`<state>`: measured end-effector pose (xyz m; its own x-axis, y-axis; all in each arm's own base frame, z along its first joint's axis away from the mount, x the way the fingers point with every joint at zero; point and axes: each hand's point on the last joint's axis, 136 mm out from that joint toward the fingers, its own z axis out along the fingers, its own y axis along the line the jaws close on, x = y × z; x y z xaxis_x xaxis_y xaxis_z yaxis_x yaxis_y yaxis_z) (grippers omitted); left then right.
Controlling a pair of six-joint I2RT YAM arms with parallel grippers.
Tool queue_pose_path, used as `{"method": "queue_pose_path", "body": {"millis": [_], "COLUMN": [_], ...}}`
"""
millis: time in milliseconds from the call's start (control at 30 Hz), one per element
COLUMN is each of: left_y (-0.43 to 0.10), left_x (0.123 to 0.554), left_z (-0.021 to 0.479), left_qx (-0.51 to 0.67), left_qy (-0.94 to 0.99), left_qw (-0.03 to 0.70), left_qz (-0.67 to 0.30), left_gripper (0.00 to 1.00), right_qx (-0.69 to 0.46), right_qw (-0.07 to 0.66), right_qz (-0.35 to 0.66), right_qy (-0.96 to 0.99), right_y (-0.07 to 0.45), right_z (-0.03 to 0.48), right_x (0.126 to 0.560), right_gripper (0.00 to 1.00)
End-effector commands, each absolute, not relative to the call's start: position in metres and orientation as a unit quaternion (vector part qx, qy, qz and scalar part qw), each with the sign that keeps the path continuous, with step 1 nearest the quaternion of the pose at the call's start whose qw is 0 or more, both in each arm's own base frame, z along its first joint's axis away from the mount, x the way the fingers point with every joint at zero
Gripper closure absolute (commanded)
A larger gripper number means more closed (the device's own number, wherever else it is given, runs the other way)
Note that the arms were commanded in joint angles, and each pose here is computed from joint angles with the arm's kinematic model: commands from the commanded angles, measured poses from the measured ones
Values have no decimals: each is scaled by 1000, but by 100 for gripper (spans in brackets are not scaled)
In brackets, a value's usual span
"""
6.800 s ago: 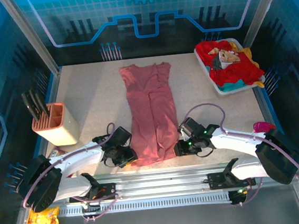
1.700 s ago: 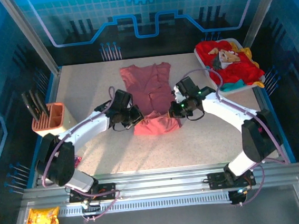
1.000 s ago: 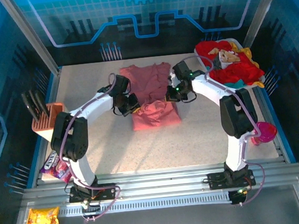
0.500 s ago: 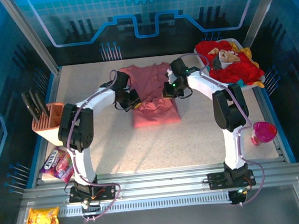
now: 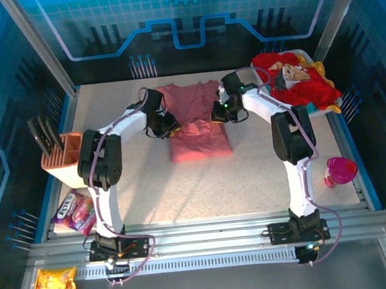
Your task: Fold and stack the t-shirts
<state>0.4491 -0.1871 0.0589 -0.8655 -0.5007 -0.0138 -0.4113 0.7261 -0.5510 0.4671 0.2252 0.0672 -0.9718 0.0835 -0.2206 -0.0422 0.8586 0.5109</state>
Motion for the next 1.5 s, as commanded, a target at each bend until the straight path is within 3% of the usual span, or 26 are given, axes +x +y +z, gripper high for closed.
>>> {"method": "queue_pose_path", "body": {"millis": [0, 133, 167, 233, 333, 433, 600, 800, 1000, 1467], "left_y": [-188, -187, -186, -183, -178, -175, -182, -212, -245, -245], "left_x": [458, 464, 466, 469, 472, 465, 439, 407, 402, 460], "left_z": [60, 65, 69, 82, 108, 132, 157, 140, 109, 77], "left_qx": [-237, -230, -227, -221, -205, -193, -184, -184, -169, -191], "left_qy": [925, 924, 923, 921, 920, 919, 906, 892, 885, 871], "left_qw": [79, 90, 93, 107, 139, 159, 188, 166, 141, 168], "left_qz": [-287, -293, -297, -302, -305, -306, -332, -377, -410, -421], "left_gripper": [70, 44, 43, 41, 31, 27, 25, 35, 42, 47], "right_qx": [9, 10, 8, 5, -12, -37, -86, -93, -68, 17], "right_qw": [112, 126, 133, 149, 177, 202, 227, 182, 166, 112], "right_qz": [271, 267, 271, 269, 273, 268, 298, 391, 426, 458], "right_qy": [956, 955, 953, 951, 946, 941, 923, 898, 887, 882], "right_y": [226, 223, 223, 221, 220, 221, 234, 256, 262, 266], "right_z": [64, 71, 77, 88, 113, 136, 167, 168, 148, 87], "right_x": [472, 476, 477, 478, 477, 471, 447, 417, 404, 384], "right_gripper": [89, 69, 62, 63, 33, 17, 1, 0, 1, 4]}}
